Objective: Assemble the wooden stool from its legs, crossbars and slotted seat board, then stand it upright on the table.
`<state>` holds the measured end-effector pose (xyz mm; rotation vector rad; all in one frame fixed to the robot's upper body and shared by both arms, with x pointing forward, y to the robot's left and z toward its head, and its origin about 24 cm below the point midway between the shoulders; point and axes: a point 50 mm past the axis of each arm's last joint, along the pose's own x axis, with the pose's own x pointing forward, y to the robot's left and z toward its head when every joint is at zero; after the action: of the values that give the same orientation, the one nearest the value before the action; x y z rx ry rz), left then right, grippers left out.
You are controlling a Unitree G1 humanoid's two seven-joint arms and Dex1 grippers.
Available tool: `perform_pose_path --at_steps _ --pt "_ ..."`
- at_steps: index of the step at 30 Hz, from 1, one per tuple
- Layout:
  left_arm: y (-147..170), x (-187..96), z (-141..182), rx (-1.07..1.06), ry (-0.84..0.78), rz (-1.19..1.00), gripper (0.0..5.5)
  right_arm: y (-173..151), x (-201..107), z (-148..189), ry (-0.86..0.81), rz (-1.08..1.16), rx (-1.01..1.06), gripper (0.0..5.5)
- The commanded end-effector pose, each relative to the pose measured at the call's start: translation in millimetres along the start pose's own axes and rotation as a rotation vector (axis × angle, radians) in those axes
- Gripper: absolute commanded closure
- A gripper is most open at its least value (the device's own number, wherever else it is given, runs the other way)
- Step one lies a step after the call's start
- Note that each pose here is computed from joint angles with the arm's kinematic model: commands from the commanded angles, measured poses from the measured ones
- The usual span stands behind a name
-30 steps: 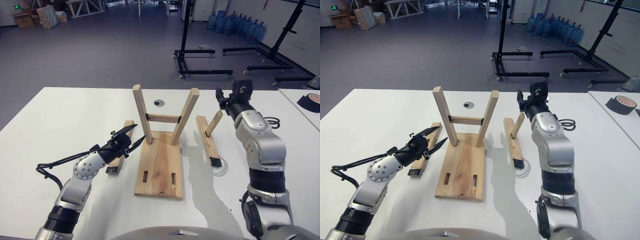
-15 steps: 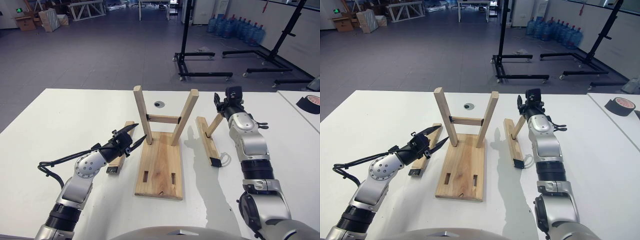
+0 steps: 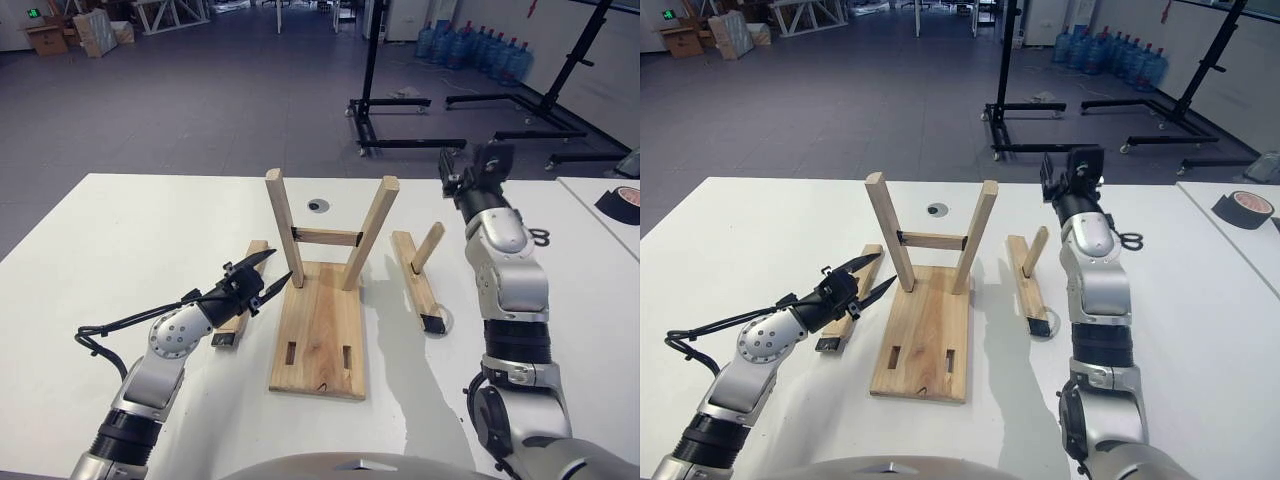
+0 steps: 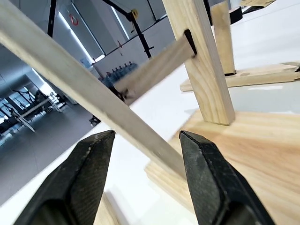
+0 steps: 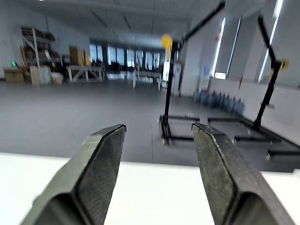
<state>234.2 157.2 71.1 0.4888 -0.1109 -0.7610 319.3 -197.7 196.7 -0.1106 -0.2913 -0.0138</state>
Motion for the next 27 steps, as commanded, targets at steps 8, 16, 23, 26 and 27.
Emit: perform_pose_path --at_steps 8,16,23,26,27 --pt "-6.6 -16.2 -0.4 -0.054 0.025 0.06 2.97 -28.4 -104.9 -53.5 0.265 -0.037 0.084 2.4" --pt "-14.5 -11.8 1.2 -0.087 0.021 0.063 2.97 13.1 -132.6 -89.0 0.587 0.092 0.121 1.77" --pt "-19.0 -7.5 2.7 -0.099 0.009 0.061 2.97 11.7 -124.0 -107.3 0.742 0.083 0.079 1.77" --pt "-20.4 -6.0 2.5 -0.097 0.011 0.059 2.97 18.4 -117.7 -111.2 0.777 0.093 0.126 1.77" --pt "-20.9 -5.8 2.4 -0.096 0.012 0.058 2.97 20.6 -116.8 -111.3 0.783 0.101 0.126 1.77"
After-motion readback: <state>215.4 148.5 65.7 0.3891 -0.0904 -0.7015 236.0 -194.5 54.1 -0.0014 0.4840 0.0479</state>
